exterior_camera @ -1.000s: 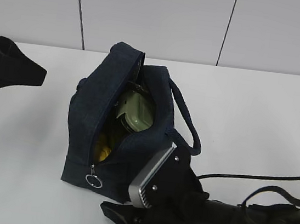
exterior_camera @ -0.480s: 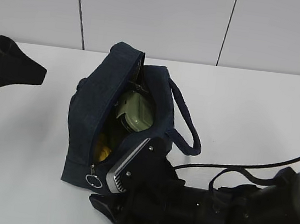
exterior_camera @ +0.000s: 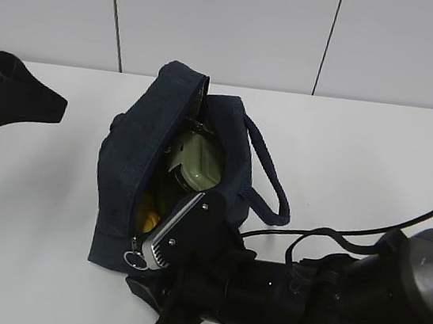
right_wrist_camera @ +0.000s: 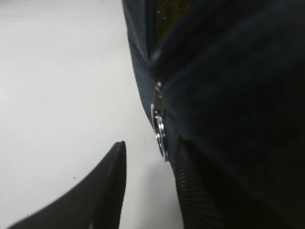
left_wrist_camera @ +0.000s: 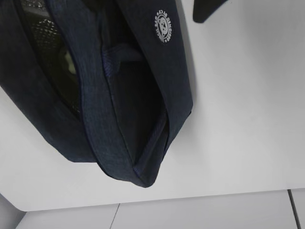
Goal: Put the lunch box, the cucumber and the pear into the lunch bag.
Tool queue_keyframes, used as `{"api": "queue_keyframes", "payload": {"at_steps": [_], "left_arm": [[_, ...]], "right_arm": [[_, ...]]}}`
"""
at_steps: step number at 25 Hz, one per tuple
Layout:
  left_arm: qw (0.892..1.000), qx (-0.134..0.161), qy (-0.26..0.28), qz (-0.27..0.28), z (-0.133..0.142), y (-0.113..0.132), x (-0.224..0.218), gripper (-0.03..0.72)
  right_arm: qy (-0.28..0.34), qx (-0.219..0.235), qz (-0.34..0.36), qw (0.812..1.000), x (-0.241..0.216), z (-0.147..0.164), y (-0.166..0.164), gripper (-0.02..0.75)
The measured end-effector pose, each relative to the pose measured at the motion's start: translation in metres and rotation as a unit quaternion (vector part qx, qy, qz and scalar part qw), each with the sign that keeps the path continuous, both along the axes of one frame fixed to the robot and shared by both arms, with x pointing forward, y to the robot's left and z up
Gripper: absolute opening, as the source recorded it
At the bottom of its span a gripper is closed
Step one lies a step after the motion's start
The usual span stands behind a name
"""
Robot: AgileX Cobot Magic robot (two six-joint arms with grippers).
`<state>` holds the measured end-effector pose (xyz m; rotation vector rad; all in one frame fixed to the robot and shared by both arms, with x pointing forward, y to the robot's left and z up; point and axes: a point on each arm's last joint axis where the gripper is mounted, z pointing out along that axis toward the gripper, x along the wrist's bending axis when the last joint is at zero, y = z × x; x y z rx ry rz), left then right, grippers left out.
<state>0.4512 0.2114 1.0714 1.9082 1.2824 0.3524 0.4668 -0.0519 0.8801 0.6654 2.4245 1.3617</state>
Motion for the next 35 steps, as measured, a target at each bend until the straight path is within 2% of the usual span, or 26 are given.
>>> {"api": "queue_keyframes", "payload": {"at_steps": [5, 8, 10, 17, 23, 29, 35], "left_arm": [[1.0, 0.0, 0.0, 0.0, 0.0, 0.0, 0.0, 0.342], [1.0, 0.0, 0.0, 0.0, 0.0, 0.0, 0.0, 0.342], [1.0, 0.0, 0.0, 0.0, 0.0, 0.0, 0.0, 0.342], [1.0, 0.003, 0.002, -0.002, 0.0, 0.0, 0.0, 0.342], [1.0, 0.003, 0.002, -0.002, 0.0, 0.0, 0.0, 0.342], [1.0, 0.003, 0.003, -0.003, -0.001, 0.0, -0.001, 0.342], [1.0, 0.021, 0.003, -0.013, -0.002, 0.001, -0.001, 0.342]], "right_arm": [[0.001, -0.001, -0.001, 1.0, 0.0, 0.0, 0.0, 0.155], [0.006, 0.002, -0.015, 1.0, 0.001, 0.0, -0.001, 0.036], [0.008, 0.004, -0.021, 1.0, 0.002, 0.0, -0.001, 0.001], [0.027, 0.007, -0.013, 1.0, -0.002, 0.004, -0.001, 0.0], [0.004, 0.018, 0.01, 1.0, -0.01, 0.045, -0.005, 0.0], [-0.017, -0.02, 0.001, 1.0, -0.015, 0.072, -0.018, 0.0], [-0.029, 0.002, -0.009, 1.0, -0.012, 0.093, -0.016, 0.0]]}}
